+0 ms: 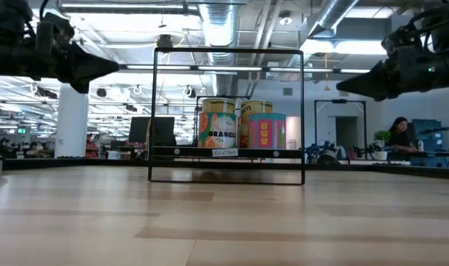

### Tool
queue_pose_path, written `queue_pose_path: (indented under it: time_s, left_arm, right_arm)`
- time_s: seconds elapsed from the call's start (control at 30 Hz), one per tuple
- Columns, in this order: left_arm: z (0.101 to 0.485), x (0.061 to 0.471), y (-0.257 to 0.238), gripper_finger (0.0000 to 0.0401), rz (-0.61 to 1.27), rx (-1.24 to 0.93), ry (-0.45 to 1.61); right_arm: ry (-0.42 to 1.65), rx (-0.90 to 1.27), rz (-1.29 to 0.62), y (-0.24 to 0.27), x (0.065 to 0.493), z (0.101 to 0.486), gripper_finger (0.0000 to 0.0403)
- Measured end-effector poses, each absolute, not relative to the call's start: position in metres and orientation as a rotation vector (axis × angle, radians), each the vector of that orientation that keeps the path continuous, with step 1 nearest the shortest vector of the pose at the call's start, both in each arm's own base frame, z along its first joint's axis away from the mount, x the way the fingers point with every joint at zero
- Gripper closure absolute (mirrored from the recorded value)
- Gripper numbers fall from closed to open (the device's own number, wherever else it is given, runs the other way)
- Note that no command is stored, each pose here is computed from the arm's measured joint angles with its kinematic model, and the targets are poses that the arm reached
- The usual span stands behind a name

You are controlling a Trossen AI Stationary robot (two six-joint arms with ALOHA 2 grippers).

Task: Pick and place cans onto a shelf
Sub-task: Return to Home Position

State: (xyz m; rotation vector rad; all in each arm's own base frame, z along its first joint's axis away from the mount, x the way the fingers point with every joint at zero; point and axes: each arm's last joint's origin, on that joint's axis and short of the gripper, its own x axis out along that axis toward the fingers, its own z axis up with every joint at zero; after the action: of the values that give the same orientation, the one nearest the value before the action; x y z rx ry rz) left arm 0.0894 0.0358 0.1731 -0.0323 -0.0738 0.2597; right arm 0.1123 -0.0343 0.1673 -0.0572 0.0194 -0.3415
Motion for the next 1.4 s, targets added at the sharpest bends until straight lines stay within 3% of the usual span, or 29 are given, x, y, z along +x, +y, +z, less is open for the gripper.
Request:
queue_pose_path:
  time_s: [0.4,0.8,1.07,1.4]
  left_arm:
    - [0.172,0.09,0.036,0.0401,0.261,-0.044,-0.067]
    - [0.172,0.09,0.036,0.0401,0.277,-0.033,-0.061]
    - [0.171,0.09,0.037,0.0401,0.285,-0.044,-0.06]
    - [0.17,0.089,0.039,0.0401,0.365,0.028,-0.037]
  right_arm:
    - [-0.038,-0.083,-0.437,-0.021,0.095,0.171,0.0403]
    - [-0.02,-0.075,-0.307,-0.013,0.098,0.168,0.0393]
    - [0.033,-0.029,-0.307,-0.013,0.101,0.163,0.037]
    - [0.037,-0.029,-0.308,-0.013,0.101,0.163,0.0372]
